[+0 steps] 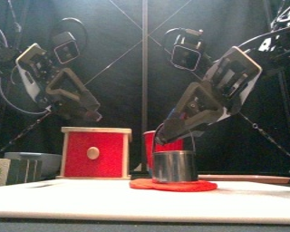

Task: Get the cutter from the drawer then cut the dough then place the extra dough in the bowl
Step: Cut the dough

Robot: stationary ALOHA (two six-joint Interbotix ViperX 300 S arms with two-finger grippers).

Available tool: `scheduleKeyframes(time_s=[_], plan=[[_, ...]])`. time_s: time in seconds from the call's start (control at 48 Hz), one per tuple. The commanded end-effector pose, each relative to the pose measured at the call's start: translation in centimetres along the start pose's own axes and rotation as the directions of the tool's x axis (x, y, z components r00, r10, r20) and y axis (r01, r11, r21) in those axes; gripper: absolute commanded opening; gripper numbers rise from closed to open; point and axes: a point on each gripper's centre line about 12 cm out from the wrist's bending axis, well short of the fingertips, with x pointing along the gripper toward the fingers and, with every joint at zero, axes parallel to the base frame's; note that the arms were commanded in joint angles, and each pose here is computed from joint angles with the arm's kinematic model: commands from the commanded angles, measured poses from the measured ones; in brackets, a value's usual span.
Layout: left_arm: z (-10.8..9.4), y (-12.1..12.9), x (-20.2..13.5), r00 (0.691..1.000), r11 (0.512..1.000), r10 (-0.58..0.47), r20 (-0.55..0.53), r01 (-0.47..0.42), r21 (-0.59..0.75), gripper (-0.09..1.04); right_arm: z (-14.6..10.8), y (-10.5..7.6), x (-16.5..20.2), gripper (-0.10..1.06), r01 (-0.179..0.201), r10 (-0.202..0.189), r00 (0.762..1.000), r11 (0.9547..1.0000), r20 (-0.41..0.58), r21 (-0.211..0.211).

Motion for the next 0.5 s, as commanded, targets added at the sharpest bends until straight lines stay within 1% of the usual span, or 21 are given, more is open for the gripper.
scheduleKeyframes(time_s=[0.021, 0.083, 0.375, 0.5], plan=[[0.52, -0.2, 0.14, 1.0, 1.0, -0.006, 0.021, 0.006, 0.002, 0.8, 1.53, 0.13, -0.63, 0.67, 0.0, 0.0, 1.0, 1.0, 0.03, 0.002], [0.5, -0.19, 0.14, 1.0, 1.0, -0.006, 0.019, 0.006, 0.005, 0.8, 1.57, 0.24, -0.63, 0.69, -0.001, 0.001, 1.0, 1.0, 0.025, -0.004], [0.45, -0.18, 0.12, 1.0, 1.0, -0.005, 0.018, 0.005, 0.002, 0.8, 1.93, 0.38, -0.75, 0.69, -0.004, 0.004, 0.999, 1.0, 0.032, 0.0], [0.5, -0.19, 0.14, 1.0, 1.0, -0.006, 0.019, 0.006, 0.002, 0.8, 1.92, 0.43, -0.75, 0.72, -0.005, 0.004, 0.999, 1.0, 0.032, 0.005]])
